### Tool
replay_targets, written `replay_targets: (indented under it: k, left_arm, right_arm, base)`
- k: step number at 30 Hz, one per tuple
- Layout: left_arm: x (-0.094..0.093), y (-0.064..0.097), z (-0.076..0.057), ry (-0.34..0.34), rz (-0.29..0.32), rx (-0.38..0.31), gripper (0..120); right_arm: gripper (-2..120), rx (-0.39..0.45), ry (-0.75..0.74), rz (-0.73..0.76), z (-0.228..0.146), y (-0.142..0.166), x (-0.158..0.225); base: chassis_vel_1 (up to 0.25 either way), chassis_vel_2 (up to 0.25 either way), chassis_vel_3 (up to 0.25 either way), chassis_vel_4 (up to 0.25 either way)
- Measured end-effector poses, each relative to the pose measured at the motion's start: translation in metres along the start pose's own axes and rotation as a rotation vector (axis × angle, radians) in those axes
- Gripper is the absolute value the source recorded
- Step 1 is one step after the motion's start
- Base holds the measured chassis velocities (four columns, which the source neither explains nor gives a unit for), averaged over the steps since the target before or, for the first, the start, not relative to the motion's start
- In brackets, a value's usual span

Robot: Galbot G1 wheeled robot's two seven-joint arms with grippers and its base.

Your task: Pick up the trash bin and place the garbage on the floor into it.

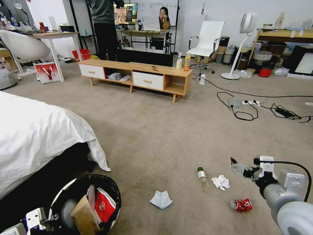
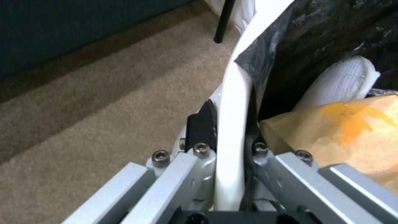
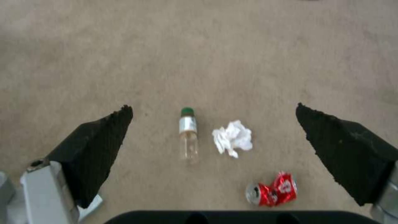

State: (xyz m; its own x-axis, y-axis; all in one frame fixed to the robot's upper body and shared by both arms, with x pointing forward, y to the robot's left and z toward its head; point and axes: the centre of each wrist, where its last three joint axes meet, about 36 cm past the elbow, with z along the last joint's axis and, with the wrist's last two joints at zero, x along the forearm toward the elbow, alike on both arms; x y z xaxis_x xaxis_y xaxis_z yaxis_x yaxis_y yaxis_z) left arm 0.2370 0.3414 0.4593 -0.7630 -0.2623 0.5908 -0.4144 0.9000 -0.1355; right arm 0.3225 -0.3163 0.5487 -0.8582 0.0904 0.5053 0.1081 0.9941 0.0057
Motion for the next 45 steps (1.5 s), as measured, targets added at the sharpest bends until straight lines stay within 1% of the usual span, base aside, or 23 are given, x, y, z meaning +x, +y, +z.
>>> replay_targets:
  k: [1,4,6,7,8,9,10,11,12,13,14,16,17,18,19,20,22,23,26,27,30,32,45]
  left_arm:
    - [-0.002,0.001,0.001,0.003,-0.001,0.0,2]
    - [-0.003,0.002,0.002,0.005,-0.001,-0.001,2]
    - [-0.007,0.004,0.004,0.011,-0.002,-0.002,2]
    - [-0.007,0.004,0.004,0.011,-0.002,-0.002,2]
    - [-0.007,0.004,0.004,0.012,-0.001,-0.002,2]
    - [-0.009,0.005,0.004,0.014,0.001,-0.003,2]
    - [-0.009,0.005,0.004,0.014,0.001,-0.003,2]
    - [-0.01,0.005,0.005,0.015,0.001,-0.003,2]
    - [-0.01,0.005,0.005,0.016,0.002,-0.003,2]
    - [-0.011,0.005,0.005,0.018,0.004,-0.002,2]
    - [-0.011,0.005,0.005,0.018,0.004,-0.002,2]
    - [-0.012,0.005,0.006,0.021,0.006,-0.003,2]
    - [-0.012,0.005,0.006,0.021,0.006,-0.003,2]
    - [-0.012,0.005,0.006,0.021,0.006,-0.004,2]
    - [-0.012,0.006,0.007,0.022,0.006,-0.004,2]
    - [-0.012,0.006,0.007,0.022,0.006,-0.004,2]
    - [-0.013,0.006,0.007,0.025,0.008,-0.004,2]
    - [-0.013,0.006,0.007,0.025,0.008,-0.004,2]
    - [-0.014,0.007,0.008,0.029,0.008,-0.004,2]
    - [-0.014,0.007,0.008,0.029,0.008,-0.004,2]
    - [-0.014,0.006,0.009,0.031,0.009,-0.003,2]
    - [-0.015,0.005,0.011,0.036,0.01,-0.004,2]
    - [-0.015,0.003,0.014,0.042,0.002,-0.003,2]
  right_arm:
    - [100,0.028,0.03,0.012,0.003,-0.003,-0.002]
    - [100,0.053,0.044,0.019,0.006,-0.006,-0.003]
    - [100,0.153,0.081,0.024,0.017,-0.011,-0.007]
    - [100,0.153,0.081,0.024,0.017,-0.011,-0.007]
    - [100,0.184,0.09,0.027,0.02,-0.012,-0.008]
    - [100,0.279,0.112,0.032,0.03,-0.014,-0.011]
    - [100,0.279,0.112,0.032,0.03,-0.014,-0.011]
    - [100,0.34,0.126,0.032,0.037,-0.016,-0.013]
    - [100,0.368,0.133,0.03,0.04,-0.017,-0.014]
    - [100,0.447,0.139,0.024,0.051,-0.02,-0.016]
    - [100,0.447,0.139,0.024,0.051,-0.02,-0.016]
    - [100,0.577,0.123,0.004,0.07,-0.027,-0.022]
    - [100,0.577,0.123,0.004,0.07,-0.027,-0.022]
    - [100,0.606,0.121,-0.003,0.074,-0.03,-0.023]
    - [100,0.678,0.13,-0.021,0.085,-0.037,-0.027]
    - [100,0.678,0.13,-0.021,0.085,-0.037,-0.027]
    - [100,0.746,0.135,-0.033,0.101,-0.046,-0.035]
    - [100,0.746,0.135,-0.033,0.101,-0.046,-0.035]
    - [100,0.857,0.131,-0.052,0.126,-0.057,-0.045]
    - [100,0.857,0.131,-0.052,0.126,-0.057,-0.045]
    - [100,0.911,0.12,-0.059,0.137,-0.065,-0.053]
    - [100,0.947,0.118,-0.073,0.154,-0.071,-0.059]
    - [100,0.952,0.112,-0.09,0.19,-0.075,-0.081]
  base:
    - [0.0,0.0,0.0,0.0]
    - [0.0,0.0,0.0,0.0]
    - [0.0,0.0,0.0,0.0]
    - [0.0,0.0,0.0,0.0]
    - [0.0,0.0,0.0,0.0]
    - [0.0,0.0,0.0,0.0]
    - [0.0,0.0,0.0,0.0]
    - [0.0,0.0,0.0,0.0]
    - [0.0,0.0,0.0,0.0]
    - [0.0,0.0,0.0,0.0]
    - [0.0,0.0,0.0,0.0]
    - [0.0,0.0,0.0,0.0]
    - [0.0,0.0,0.0,0.0]
    - [0.0,0.0,0.0,0.0]
    - [0.0,0.0,0.0,0.0]
    - [0.0,0.0,0.0,0.0]
    - [0.0,0.0,0.0,0.0]
    - [0.0,0.0,0.0,0.0]
    - [0.0,0.0,0.0,0.0]
    - [0.0,0.0,0.0,0.0]
    - [0.0,0.0,0.0,0.0]
    - [0.0,0.0,0.0,0.0]
    - [0.0,0.0,0.0,0.0]
